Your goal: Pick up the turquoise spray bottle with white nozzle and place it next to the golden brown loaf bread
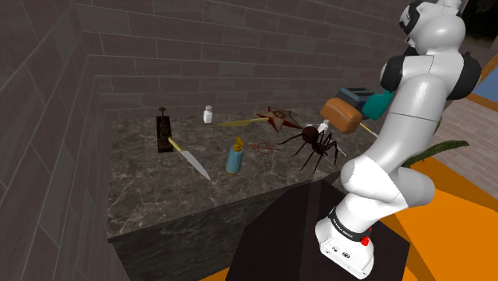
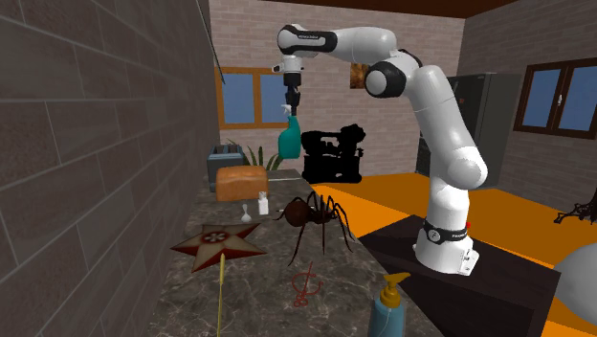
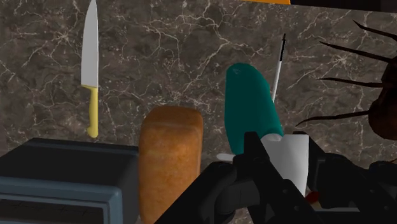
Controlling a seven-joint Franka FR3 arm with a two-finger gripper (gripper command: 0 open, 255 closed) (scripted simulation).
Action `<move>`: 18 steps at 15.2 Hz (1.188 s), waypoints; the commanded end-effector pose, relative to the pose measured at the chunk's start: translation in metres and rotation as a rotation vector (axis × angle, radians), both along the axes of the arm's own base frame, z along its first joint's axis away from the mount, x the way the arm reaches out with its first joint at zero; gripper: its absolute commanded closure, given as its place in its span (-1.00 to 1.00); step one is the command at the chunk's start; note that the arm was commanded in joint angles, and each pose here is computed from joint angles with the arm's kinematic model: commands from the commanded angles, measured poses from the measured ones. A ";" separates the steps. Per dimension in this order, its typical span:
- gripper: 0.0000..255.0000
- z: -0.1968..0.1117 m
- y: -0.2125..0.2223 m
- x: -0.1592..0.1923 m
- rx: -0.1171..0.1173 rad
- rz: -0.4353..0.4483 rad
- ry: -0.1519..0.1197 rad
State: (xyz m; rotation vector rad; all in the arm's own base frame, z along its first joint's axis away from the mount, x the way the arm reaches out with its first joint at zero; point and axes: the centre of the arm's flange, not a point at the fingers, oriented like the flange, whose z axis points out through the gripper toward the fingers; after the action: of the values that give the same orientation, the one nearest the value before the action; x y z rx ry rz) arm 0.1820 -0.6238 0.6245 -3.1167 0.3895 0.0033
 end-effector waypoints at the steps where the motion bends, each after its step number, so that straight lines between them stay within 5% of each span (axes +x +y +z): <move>1: 1.00 -0.011 0.000 0.000 -0.001 0.001 0.000; 18: 1.00 -0.100 0.000 0.000 -0.001 0.001 0.000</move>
State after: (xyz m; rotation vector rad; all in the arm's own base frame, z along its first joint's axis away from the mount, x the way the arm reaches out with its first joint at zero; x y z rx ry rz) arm 0.1833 -0.6241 0.5292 -3.1169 0.3886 0.0032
